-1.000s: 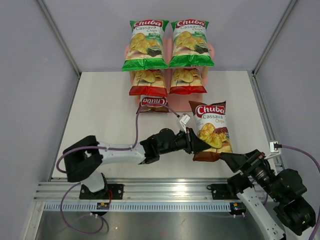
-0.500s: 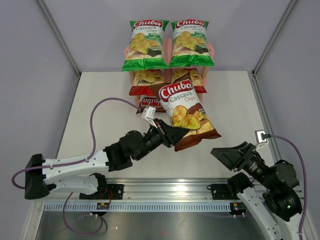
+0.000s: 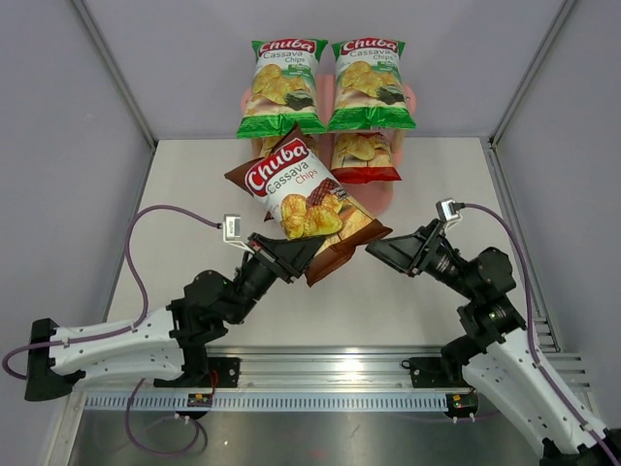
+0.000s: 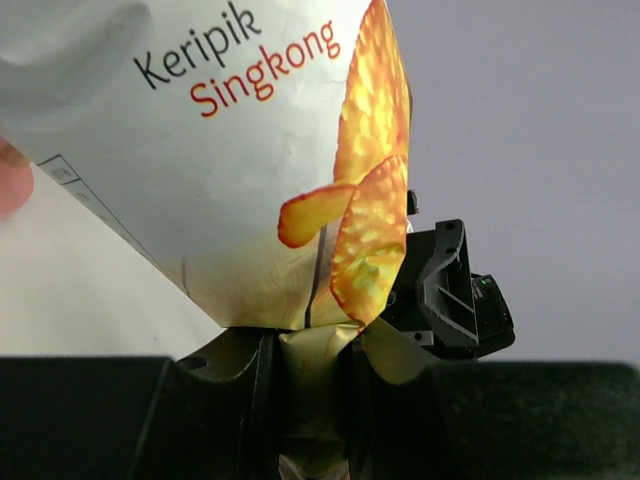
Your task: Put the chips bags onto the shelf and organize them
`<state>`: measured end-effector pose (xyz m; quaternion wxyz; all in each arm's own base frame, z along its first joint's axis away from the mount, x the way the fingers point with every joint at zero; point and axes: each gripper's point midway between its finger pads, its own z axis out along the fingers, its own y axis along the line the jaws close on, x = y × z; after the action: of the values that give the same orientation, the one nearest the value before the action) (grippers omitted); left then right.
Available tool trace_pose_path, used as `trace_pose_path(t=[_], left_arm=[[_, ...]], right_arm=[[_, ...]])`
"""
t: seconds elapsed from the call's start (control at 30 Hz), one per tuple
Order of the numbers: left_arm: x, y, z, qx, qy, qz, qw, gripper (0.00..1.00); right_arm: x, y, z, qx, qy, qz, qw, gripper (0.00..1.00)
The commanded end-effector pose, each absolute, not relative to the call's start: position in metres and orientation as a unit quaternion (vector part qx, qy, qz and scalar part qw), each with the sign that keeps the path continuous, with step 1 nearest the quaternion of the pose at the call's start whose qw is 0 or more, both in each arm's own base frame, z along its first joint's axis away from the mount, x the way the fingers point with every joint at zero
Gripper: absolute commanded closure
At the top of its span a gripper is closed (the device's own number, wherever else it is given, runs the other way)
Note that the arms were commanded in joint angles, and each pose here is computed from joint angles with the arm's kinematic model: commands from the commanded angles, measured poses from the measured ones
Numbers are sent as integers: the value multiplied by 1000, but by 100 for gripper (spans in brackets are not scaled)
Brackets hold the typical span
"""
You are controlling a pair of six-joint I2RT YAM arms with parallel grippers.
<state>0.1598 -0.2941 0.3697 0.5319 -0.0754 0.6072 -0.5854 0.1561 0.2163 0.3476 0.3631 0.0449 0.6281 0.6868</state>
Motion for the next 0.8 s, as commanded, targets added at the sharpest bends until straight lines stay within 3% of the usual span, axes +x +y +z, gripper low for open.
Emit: trace_pose_path(t=[0.0, 0.27, 0.53, 0.77], left_arm=[[161, -266, 410, -134, 536, -623, 554, 90], [154, -262, 420, -135, 504, -647, 556, 91], [148, -248, 420, -143, 488, -660, 553, 91], [148, -235, 418, -148, 484, -654, 563, 91]], right_arm=[[145, 218, 410, -22, 543, 725, 422, 1], [156, 282, 407, -41, 587, 694, 415, 1], [167, 296, 399, -6, 594, 676, 436, 1], [174, 307, 361, 41, 661, 651, 371, 1]])
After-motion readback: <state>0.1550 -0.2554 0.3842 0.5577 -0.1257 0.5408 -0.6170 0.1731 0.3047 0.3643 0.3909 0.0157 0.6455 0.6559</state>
